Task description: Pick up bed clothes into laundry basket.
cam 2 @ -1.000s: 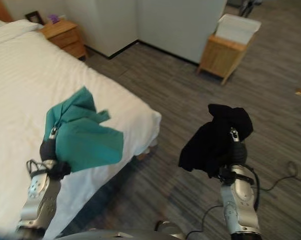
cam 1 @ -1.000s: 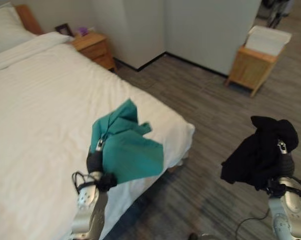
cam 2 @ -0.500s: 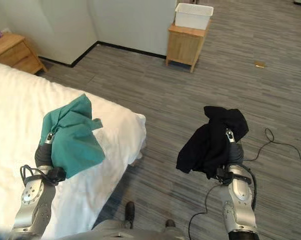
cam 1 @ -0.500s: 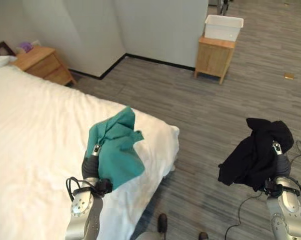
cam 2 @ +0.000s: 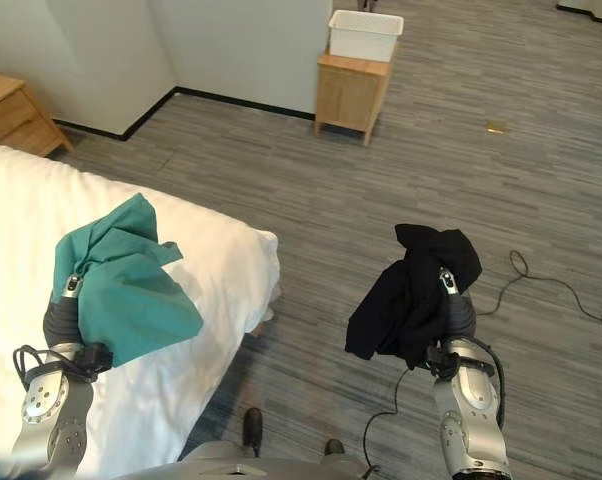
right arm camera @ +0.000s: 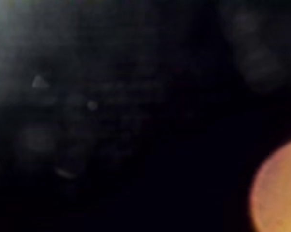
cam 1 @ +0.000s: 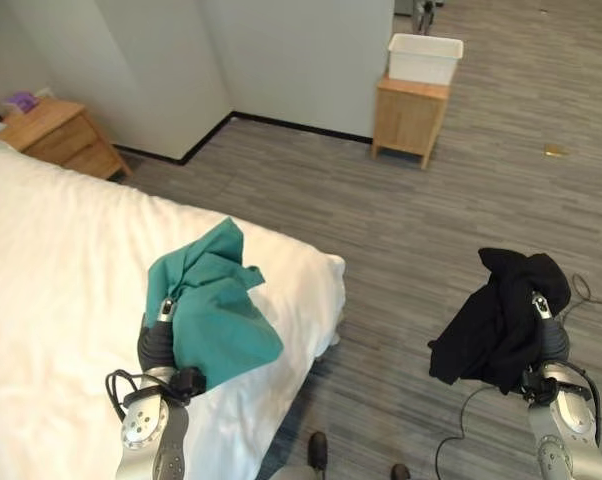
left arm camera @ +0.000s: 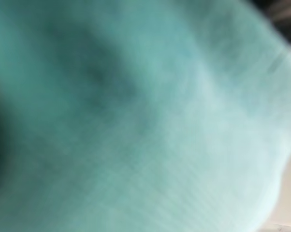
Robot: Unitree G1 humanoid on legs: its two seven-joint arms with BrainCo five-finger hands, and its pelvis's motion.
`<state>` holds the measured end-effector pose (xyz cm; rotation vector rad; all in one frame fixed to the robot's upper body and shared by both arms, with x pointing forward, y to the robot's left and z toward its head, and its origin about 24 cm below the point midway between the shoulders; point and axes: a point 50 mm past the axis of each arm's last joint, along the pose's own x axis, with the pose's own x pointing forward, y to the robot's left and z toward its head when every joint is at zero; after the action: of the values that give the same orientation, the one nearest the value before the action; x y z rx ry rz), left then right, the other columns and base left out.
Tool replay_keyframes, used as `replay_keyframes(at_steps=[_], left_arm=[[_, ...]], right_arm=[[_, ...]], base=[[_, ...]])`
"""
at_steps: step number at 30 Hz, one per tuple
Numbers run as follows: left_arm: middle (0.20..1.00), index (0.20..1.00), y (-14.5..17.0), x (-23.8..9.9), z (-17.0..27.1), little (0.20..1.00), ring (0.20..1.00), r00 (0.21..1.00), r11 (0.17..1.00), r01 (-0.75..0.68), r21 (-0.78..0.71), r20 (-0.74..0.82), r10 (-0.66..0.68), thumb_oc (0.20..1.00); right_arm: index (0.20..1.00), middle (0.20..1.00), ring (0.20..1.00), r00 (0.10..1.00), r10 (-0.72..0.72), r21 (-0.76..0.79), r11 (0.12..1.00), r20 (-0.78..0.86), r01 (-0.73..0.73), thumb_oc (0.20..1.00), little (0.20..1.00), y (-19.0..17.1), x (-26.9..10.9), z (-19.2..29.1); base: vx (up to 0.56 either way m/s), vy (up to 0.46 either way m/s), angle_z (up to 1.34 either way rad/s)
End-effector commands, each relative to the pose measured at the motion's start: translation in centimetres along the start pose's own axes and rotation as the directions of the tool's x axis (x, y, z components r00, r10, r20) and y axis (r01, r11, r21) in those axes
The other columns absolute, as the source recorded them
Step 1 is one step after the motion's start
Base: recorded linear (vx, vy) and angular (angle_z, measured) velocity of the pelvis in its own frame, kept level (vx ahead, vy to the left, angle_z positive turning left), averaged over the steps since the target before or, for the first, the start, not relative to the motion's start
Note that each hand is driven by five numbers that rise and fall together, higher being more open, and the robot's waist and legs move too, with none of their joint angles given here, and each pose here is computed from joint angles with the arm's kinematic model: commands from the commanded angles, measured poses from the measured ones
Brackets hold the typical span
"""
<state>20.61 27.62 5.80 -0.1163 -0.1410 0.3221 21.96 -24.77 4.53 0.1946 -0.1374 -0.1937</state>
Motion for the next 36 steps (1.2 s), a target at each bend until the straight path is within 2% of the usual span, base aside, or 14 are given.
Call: replay_keyframes(at_steps=[1, 8, 10, 17, 28, 34, 36], left_arm=[[0.2, 0.2, -0.6, 1.9, 3.6, 0.2, 0.2, 0.978, 1.0, 0.028, 0.01, 0.205, -0.03, 0.2], [0.2, 0.2, -0.3, 1.4, 2.4, 0.2, 0.2, 0.988, 1.0, 0.023, -0.022, 0.151, -0.019, 0.2], [0.2, 0.2, 0.1, 1.3, 1.7, 0.2, 0.2, 0.993, 1.0, 0.013, -0.024, 0.119, -0.01, 0.2], [0.2, 0.2, -1.2, -0.3, -0.8, 0.2, 0.2, 0.998, 0.991, 0.057, -0.124, 0.016, -0.056, 0.2], [0.2, 0.2, -1.3, -0.1, 0.1, 0.2, 0.2, 0.997, 0.995, 0.073, -0.068, 0.043, -0.07, 0.2], [0.2, 0.2, 0.0, 0.1, 0.3, 0.2, 0.2, 0.999, 0.999, 0.001, -0.037, 0.052, 0.001, 0.2], [0.2, 0.2, 0.7, 0.9, 1.2, 0.2, 0.2, 0.996, 0.999, -0.032, 0.034, 0.083, 0.029, 0.2]], right_arm=[[0.2, 0.2, 0.2, 0.987, 0.042, -0.021, 0.999, 0.153, -0.039, 0.2, 0.2, 0.8, 0.7, 2.7], [0.2, 0.2, 0.2, 0.987, 0.083, -0.039, 0.996, 0.135, -0.078, 0.2, 0.2, 1.0, 0.8, 2.7], [0.2, 0.2, 0.2, 0.985, 0.097, -0.091, 0.992, 0.14, -0.084, 0.2, 0.2, 0.4, 0.7, 3.3], [0.2, 0.2, 0.2, 0.984, -0.025, -0.097, 0.994, 0.177, 0.043, 0.2, 0.2, -2.6, 0.2, 4.5], [0.2, 0.2, 0.2, 0.991, -0.033, -0.04, 0.998, 0.132, 0.038, 0.2, 0.2, -1.7, -0.1, 3.0], [0.2, 0.2, 0.2, 0.988, -0.016, 0.008, 1.0, 0.153, 0.015, 0.2, 0.2, -0.5, 0.7, 3.0], [0.2, 0.2, 0.2, 0.985, 0.023, 0.036, 0.999, 0.171, -0.03, 0.2, 0.2, 0.8, 1.2, 3.1]], base=[[0.02, -0.198, -0.08], [0.03, -0.278, -0.08], [0.0, -0.368, -0.08], [0.01, -0.182, 0.34], [0.07, 0.035, -0.02], [0.12, 0.144, -0.08], [0.18, 0.276, -0.13]])
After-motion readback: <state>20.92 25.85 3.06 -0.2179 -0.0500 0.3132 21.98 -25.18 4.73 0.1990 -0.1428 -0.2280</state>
